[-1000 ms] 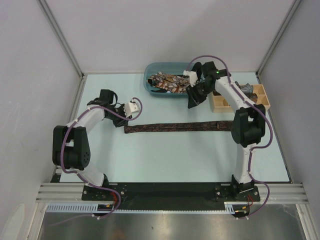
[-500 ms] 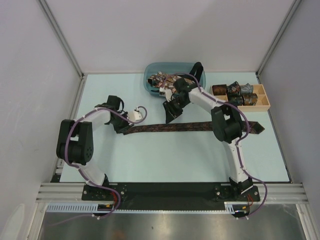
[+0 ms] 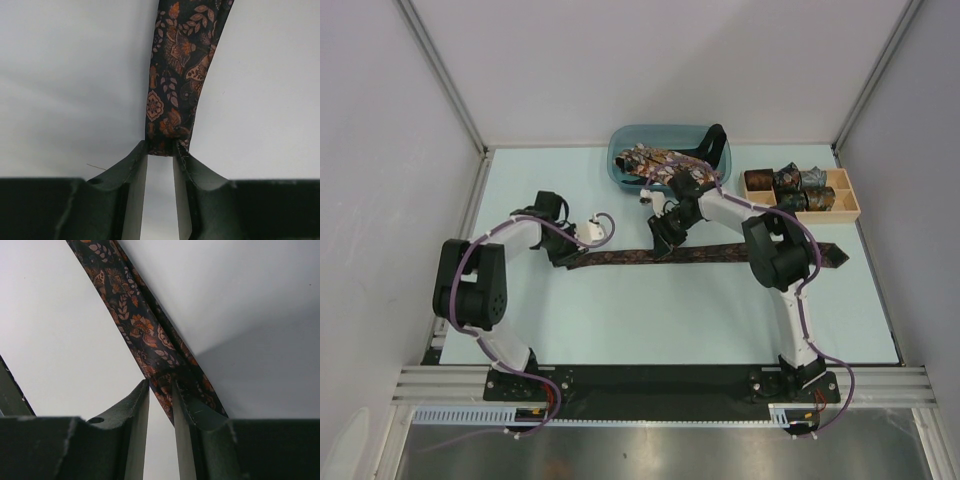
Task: Roll the ties
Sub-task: Roll the tie at the center of the board.
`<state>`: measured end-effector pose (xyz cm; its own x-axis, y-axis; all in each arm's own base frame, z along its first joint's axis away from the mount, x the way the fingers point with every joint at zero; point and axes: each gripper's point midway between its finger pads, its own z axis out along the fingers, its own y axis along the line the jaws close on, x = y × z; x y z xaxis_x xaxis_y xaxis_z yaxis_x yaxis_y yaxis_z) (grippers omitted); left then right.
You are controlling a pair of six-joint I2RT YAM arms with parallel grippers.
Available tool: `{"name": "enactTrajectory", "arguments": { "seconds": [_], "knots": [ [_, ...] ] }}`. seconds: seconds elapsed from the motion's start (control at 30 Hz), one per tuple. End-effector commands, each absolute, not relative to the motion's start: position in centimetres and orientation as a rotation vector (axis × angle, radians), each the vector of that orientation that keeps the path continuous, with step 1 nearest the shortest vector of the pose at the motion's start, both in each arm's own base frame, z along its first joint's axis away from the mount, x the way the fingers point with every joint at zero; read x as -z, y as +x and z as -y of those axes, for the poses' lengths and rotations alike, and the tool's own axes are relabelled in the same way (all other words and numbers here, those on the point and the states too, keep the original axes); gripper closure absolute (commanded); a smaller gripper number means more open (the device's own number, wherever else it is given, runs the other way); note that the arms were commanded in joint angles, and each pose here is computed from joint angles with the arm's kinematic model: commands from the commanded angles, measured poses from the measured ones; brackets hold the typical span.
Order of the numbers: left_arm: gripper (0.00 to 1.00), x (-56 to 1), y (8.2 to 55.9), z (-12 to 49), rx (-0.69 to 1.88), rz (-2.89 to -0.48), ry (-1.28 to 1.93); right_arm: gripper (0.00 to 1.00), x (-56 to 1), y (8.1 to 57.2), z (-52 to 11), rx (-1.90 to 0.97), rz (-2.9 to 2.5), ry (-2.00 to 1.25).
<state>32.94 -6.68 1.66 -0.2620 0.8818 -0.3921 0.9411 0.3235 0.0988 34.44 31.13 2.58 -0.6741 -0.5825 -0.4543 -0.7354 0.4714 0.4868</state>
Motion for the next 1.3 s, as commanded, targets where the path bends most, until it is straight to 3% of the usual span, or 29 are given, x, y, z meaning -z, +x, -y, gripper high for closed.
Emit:
{"name": "enactTrajectory", "arguments": {
  "seconds": [0.0, 0.17, 0.3, 0.4, 0.57, 0.73, 1.13, 1.27],
  "knots": [
    [0.68, -0.1, 32.8, 6.3, 0.187, -2.195, 1.631, 0.70, -0.3, 33.6, -29.6, -0.840, -2.564, -1.213],
    [0.61, -2.3, 33.3, 6.4, 0.227, -2.147, 1.567, 0.69, -1.3, 33.4, -30.2, -0.854, -2.552, -1.266],
    [0.35, -5.3, 34.2, 6.8, 0.336, -2.091, 1.479, 0.66, -4.8, 33.6, -31.6, -0.973, -2.475, -1.235],
    [0.27, -5.9, 34.0, 7.3, 0.351, -2.031, 1.497, 0.64, -8.2, 34.1, -33.2, -1.111, -2.371, -1.182],
    [0.23, -5.8, 34.1, 7.8, 0.364, -1.985, 1.490, 0.59, -12.9, 35.8, -37.1, -1.294, -2.231, -1.020],
    [0.21, -5.8, 34.0, 7.4, 0.386, -1.945, 1.496, 0.60, -13.2, 36.6, -41.0, -1.400, -2.195, -0.971],
    [0.21, -3.6, 32.2, 7.0, 0.422, -1.931, 1.640, 0.75, -8.2, 33.9, -47.1, -1.519, -2.284, -0.928],
    [0.21, -3.0, 32.4, 6.9, 0.428, -1.936, 1.657, 0.76, -6.2, 33.9, -47.3, -1.467, -2.315, -0.933]
  ]
}}
